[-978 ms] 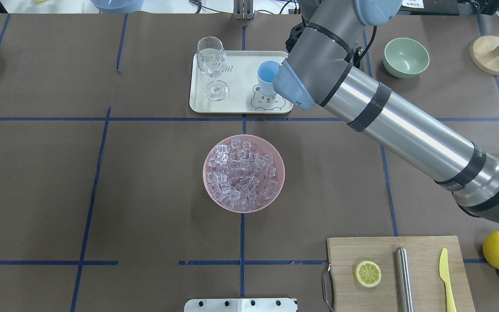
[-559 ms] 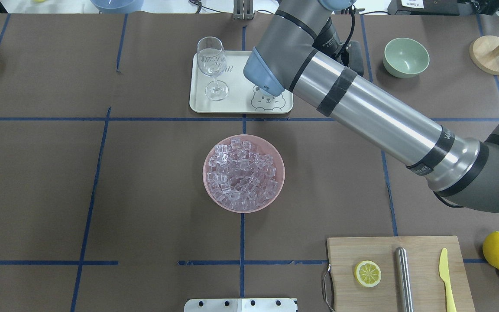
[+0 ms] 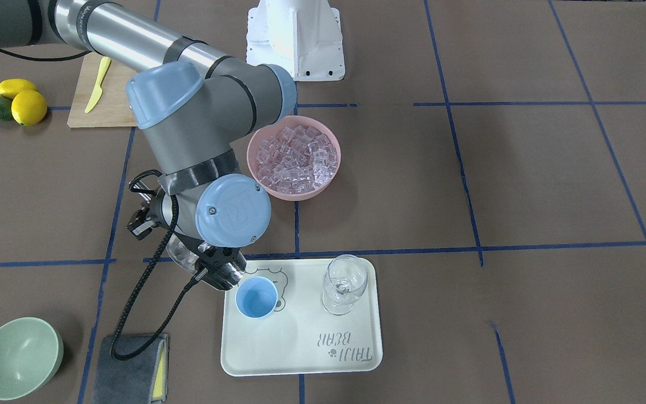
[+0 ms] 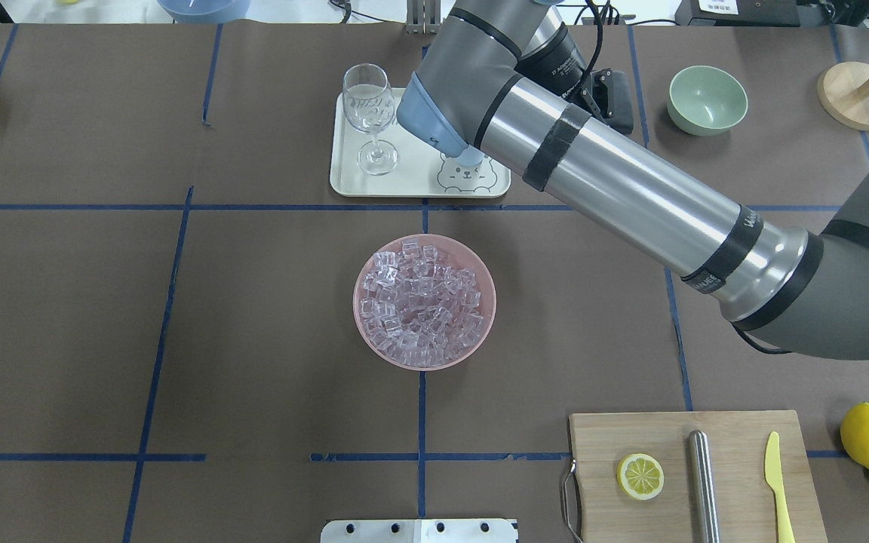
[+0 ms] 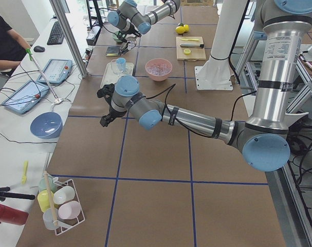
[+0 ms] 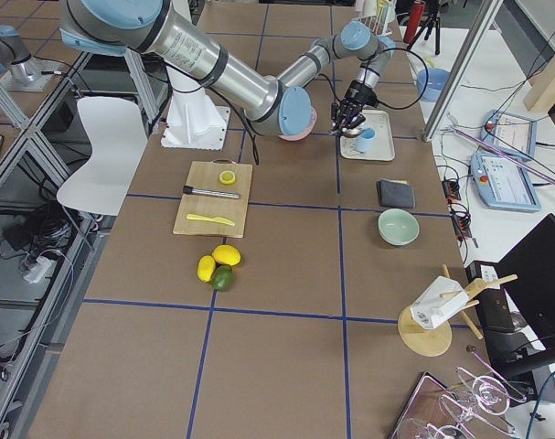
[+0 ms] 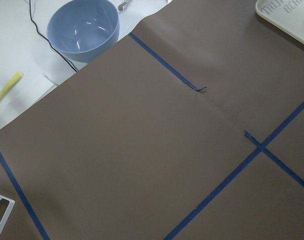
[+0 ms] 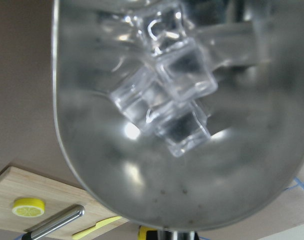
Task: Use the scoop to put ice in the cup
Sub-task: 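Move the scoop over the blue cup and tip ice into it with the right gripper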
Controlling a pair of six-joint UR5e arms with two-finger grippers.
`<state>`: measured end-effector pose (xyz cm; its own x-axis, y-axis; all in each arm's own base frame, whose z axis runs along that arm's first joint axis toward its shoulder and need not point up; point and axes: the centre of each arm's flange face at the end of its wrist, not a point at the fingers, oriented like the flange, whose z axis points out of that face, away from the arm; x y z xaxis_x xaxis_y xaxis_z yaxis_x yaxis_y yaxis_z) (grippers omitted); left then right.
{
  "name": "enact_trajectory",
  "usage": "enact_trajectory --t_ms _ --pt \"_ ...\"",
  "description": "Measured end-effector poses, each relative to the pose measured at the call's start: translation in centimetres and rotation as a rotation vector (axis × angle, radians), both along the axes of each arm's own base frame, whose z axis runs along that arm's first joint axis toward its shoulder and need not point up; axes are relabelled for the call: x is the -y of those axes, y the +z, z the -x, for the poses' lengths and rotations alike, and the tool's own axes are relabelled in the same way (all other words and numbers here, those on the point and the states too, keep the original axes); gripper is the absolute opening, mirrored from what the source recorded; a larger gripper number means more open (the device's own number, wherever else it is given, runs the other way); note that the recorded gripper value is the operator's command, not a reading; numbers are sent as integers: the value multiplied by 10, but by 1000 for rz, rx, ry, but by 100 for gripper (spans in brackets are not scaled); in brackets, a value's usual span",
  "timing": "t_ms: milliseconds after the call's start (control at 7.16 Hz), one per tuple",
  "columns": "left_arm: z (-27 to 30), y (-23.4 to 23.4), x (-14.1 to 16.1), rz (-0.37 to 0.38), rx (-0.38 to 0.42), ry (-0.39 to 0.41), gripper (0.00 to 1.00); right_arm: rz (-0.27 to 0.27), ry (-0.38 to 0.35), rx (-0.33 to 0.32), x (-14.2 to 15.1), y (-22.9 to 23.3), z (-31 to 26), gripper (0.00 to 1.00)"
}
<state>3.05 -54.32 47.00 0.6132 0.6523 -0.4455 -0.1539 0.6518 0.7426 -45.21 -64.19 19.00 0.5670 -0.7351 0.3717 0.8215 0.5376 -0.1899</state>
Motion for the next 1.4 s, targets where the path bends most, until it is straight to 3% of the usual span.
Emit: enact_trajectory --t_ms 838,1397 --pt "-1 -1 1 -3 0 2 100 17 -25 -79 1 -9 -5 0" --pt "-1 -5 1 -8 -7 7 100 15 -31 -87 1 -12 -6 0"
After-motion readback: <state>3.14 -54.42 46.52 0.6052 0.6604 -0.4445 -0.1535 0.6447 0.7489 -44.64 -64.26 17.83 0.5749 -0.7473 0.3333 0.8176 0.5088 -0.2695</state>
